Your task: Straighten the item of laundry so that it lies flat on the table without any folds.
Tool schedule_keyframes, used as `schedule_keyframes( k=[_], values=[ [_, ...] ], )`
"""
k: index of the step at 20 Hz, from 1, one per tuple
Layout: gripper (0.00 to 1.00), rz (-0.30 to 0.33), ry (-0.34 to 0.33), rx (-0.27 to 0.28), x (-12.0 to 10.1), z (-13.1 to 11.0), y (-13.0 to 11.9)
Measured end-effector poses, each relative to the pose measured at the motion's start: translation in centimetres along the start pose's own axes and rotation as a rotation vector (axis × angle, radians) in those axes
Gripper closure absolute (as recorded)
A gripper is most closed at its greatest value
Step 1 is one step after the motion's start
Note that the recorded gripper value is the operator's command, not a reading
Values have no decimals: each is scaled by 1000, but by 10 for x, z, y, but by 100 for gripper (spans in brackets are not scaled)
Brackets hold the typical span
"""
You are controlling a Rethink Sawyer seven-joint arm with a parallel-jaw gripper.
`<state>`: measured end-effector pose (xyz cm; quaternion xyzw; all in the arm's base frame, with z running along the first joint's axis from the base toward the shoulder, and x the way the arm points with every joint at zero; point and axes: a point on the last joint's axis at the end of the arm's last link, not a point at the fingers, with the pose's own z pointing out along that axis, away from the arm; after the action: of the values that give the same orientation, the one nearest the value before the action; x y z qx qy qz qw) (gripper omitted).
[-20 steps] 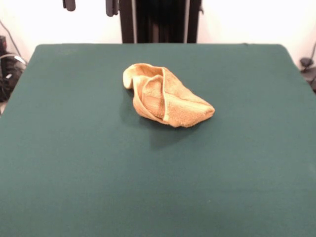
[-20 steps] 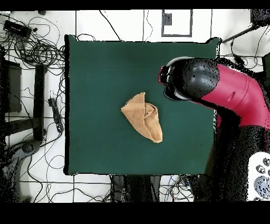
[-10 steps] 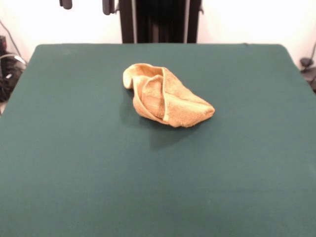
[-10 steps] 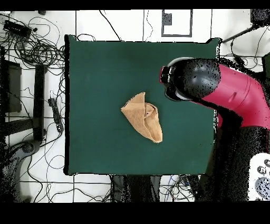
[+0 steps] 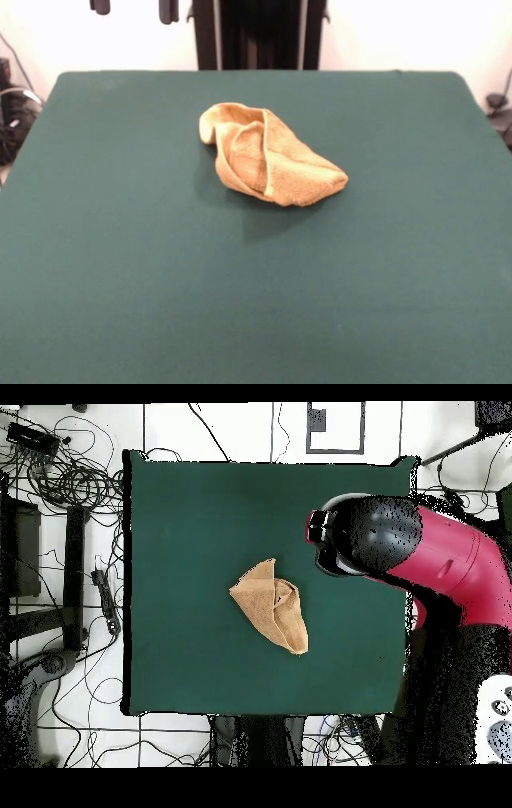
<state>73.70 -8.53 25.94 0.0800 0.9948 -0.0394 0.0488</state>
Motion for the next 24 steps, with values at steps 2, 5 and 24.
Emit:
schedule_keyframes(
  k=[2,5,24],
  values=[
    [0,2,0,1,0,0,-2],
    [0,2,0,2,0,0,-2],
    [0,1,7,2,2,4,-2]
  ],
)
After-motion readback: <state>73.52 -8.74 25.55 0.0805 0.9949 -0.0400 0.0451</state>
